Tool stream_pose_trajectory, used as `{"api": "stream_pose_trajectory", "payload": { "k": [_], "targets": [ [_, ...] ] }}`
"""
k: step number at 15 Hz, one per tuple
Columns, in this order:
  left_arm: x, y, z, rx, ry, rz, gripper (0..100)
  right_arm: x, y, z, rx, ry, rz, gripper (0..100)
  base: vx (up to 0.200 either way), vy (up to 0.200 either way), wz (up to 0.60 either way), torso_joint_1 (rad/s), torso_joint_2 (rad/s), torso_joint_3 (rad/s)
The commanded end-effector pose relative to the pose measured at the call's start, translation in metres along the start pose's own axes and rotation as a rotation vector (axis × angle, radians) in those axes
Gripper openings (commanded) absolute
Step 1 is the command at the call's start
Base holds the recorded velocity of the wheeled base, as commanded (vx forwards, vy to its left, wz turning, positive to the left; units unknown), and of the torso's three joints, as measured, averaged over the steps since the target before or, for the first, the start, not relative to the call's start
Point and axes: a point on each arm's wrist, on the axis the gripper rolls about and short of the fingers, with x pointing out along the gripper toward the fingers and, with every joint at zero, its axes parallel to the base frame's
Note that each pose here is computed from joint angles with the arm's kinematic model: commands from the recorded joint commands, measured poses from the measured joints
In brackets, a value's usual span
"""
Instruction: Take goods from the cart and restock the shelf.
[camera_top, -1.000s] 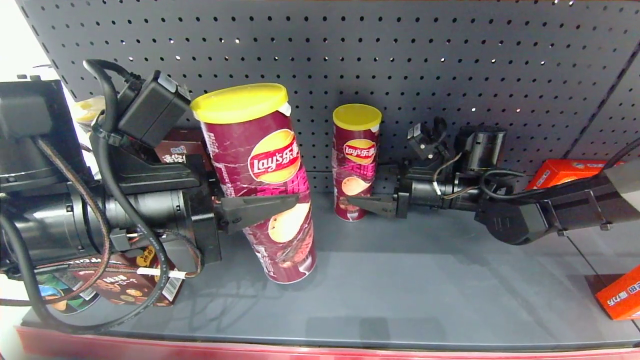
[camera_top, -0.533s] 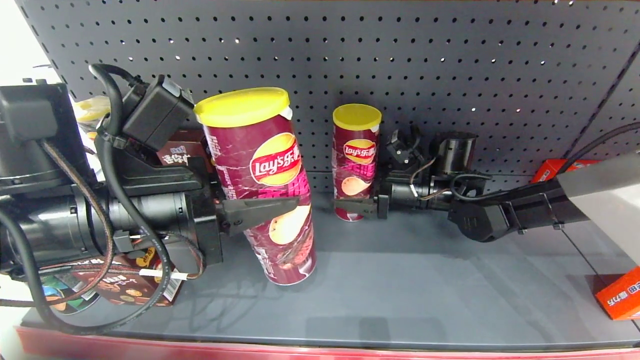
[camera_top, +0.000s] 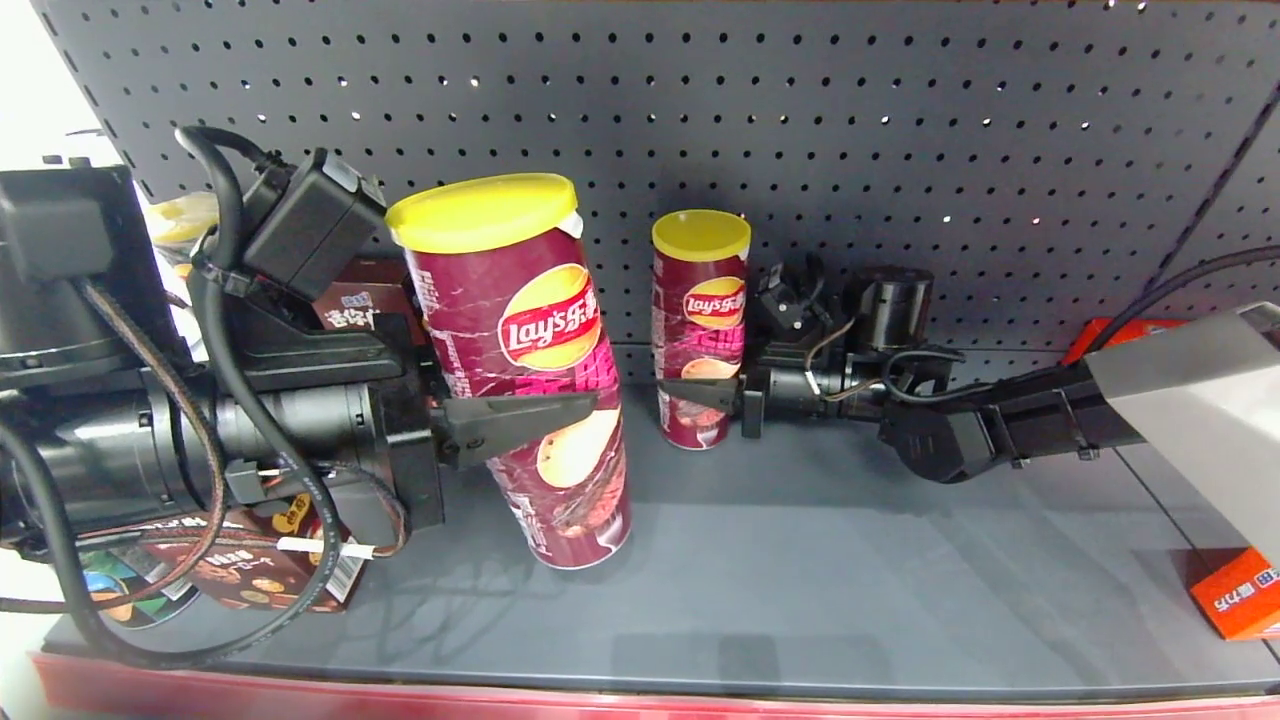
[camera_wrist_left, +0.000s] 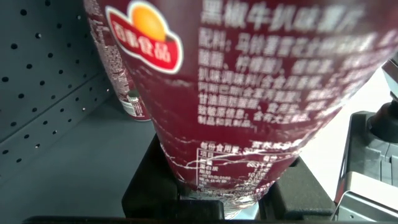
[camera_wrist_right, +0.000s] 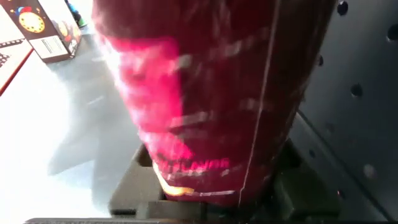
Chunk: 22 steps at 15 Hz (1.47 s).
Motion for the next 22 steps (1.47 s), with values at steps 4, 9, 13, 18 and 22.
{"api": "stream_pose_trajectory", "payload": {
  "k": [4, 9, 13, 18, 22],
  "targets": [
    [-0.002, -0.001, -0.001, -0.001, 0.002, 0.002, 0, -0.011, 0.016, 0.023, -0.018, -0.015, -0.003, 0, 0.000, 0.000, 0.00, 0.000, 0.00, 0.000],
    [-0.005, -0.003, 0.002, 0.007, -0.010, 0.001, 0, -0.023, 0.069, 0.058, -0.029, -0.020, -0.046, 0, 0.000, 0.000, 0.00, 0.000, 0.00, 0.000],
    [-0.007, -0.004, 0.004, 0.012, -0.017, 0.004, 0, -0.027, 0.111, 0.067, -0.024, -0.012, -0.088, 0, 0.000, 0.000, 0.00, 0.000, 0.00, 0.000],
    [-0.007, -0.004, 0.006, 0.016, -0.023, 0.004, 0, -0.058, 0.171, 0.045, -0.016, -0.003, -0.079, 0, 0.000, 0.000, 0.00, 0.000, 0.00, 0.000],
    [-0.007, -0.004, 0.009, 0.021, -0.031, 0.005, 0, -0.068, 0.182, 0.021, -0.004, 0.020, -0.082, 0, 0.000, 0.000, 0.00, 0.000, 0.00, 0.000]
  ]
}}
